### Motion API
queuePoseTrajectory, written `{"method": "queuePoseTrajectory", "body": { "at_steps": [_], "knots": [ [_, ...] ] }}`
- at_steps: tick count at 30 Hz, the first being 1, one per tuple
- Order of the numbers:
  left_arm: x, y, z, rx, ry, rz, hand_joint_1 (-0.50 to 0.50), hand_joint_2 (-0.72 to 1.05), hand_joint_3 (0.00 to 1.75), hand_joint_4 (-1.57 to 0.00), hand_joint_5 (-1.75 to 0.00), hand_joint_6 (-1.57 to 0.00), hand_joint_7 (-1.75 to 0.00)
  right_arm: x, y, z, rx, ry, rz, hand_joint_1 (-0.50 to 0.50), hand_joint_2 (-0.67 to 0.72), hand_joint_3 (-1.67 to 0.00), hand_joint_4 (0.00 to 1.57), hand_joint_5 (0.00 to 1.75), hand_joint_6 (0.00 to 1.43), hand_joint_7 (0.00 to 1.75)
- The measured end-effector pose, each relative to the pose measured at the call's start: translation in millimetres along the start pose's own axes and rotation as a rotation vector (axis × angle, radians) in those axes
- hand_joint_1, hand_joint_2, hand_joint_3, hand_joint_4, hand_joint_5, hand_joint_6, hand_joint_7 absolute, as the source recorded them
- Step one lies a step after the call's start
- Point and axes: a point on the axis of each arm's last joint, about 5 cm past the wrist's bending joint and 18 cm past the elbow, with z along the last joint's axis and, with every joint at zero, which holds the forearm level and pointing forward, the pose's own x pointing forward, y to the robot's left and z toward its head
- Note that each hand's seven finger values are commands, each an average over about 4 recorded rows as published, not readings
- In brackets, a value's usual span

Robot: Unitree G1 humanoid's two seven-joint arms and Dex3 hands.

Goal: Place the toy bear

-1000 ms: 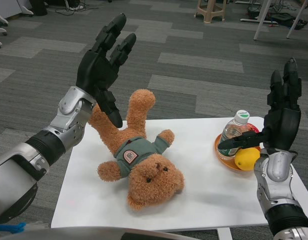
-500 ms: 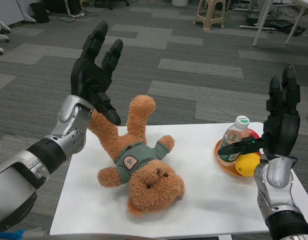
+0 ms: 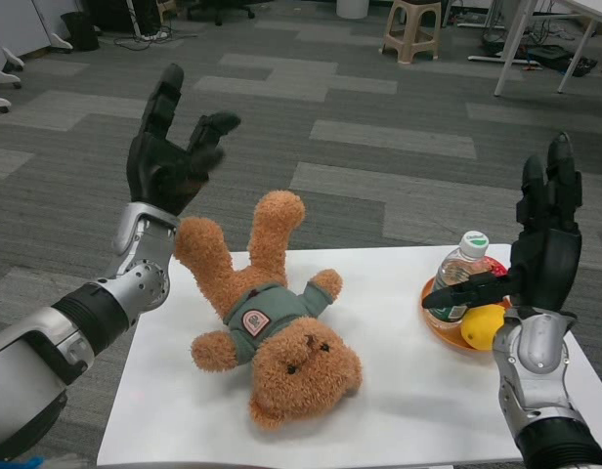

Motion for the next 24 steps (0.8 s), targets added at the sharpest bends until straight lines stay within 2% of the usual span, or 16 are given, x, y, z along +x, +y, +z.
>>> {"method": "queuePoseTrajectory", "body": {
  "at_steps": [6, 9, 13, 15, 16, 17, 18, 19, 21, 22, 24],
  "knots": [
    [-0.4, 1.7, 2.8, 0.012, -0.026, 0.002, -0.35, 1.05, 0.09, -1.50, -1.75, -0.62, -0.54, -1.8, 4.1, -1.2, 0.008, 0.006, 0.002, -0.42, 0.34, 0.00, 0.00, 0.00, 0.00, 0.00],
    [0.0, 3.8, 5.9, 0.027, -0.032, 0.001, -0.32, 1.05, 0.09, -1.50, -1.75, -0.77, -0.56, -2.9, 7.0, -1.8, 0.014, 0.008, 0.005, -0.42, 0.34, 0.00, 0.00, 0.00, 0.00, 0.00],
    [0.4, 6.5, 9.8, 0.045, -0.037, 0.001, -0.39, 1.05, 0.09, -1.42, -1.39, -0.64, -0.56, -4.0, 10.3, -3.1, 0.017, 0.014, 0.007, -0.42, 0.34, 0.00, 0.00, 0.00, 0.00, 0.00],
    [0.5, 7.1, 10.6, 0.049, -0.038, 0.001, -0.44, 1.05, 0.09, -1.38, -1.18, -0.48, -0.56, -4.4, 11.5, -4.0, 0.015, 0.018, 0.011, -0.42, 0.34, 0.00, 0.00, 0.00, 0.00, 0.00],
    [0.4, 7.5, 11.1, 0.051, -0.038, 0.001, -0.47, 0.98, 0.09, -1.35, -1.00, -0.34, -0.52, -4.6, 11.9, -4.5, 0.014, 0.020, 0.012, -0.42, 0.34, 0.00, 0.00, 0.00, 0.00, 0.00],
    [0.3, 7.8, 11.4, 0.052, -0.038, 0.002, -0.50, 0.87, 0.09, -1.29, -0.82, -0.19, -0.49, -4.8, 12.3, -4.8, 0.014, 0.022, 0.013, -0.42, 0.34, 0.00, 0.00, 0.00, 0.00, 0.00],
    [-0.1, 8.3, 12.0, 0.055, -0.038, 0.002, -0.50, 0.76, 0.09, -1.25, -0.72, -0.10, -0.45, -5.0, 13.1, -5.0, 0.016, 0.023, 0.013, -0.42, 0.34, 0.00, 0.00, 0.00, 0.00, 0.00],
    [-0.6, 9.0, 12.7, 0.059, -0.038, 0.003, -0.50, 0.36, 0.09, -1.11, -0.54, -0.01, -0.42, -5.4, 14.3, -5.3, 0.019, 0.025, 0.013, -0.42, 0.34, 0.00, 0.00, 0.00, 0.00, 0.00],
    [-2.0, 10.7, 14.7, 0.079, -0.034, 0.000, -0.50, -0.30, 0.09, -0.85, -0.33, 0.00, -0.42, -6.2, 16.8, -5.7, 0.025, 0.027, 0.017, -0.42, 0.34, 0.00, 0.00, 0.00, 0.00, 0.00],
    [-2.6, 11.4, 15.6, 0.092, -0.032, -0.004, -0.50, -0.64, 0.09, -0.65, -0.23, 0.00, -0.42, -6.5, 17.6, -5.8, 0.025, 0.028, 0.020, -0.42, 0.34, 0.00, 0.00, 0.00, 0.00, 0.00],
    [-3.9, 12.2, 16.5, 0.115, -0.025, -0.015, -0.50, -0.66, 0.09, -0.39, -0.15, 0.00, -0.42, -6.6, 18.4, -5.9, 0.023, 0.027, 0.027, -0.42, 0.33, 0.00, 0.00, 0.00, 0.00, 0.00]
  ]
}}
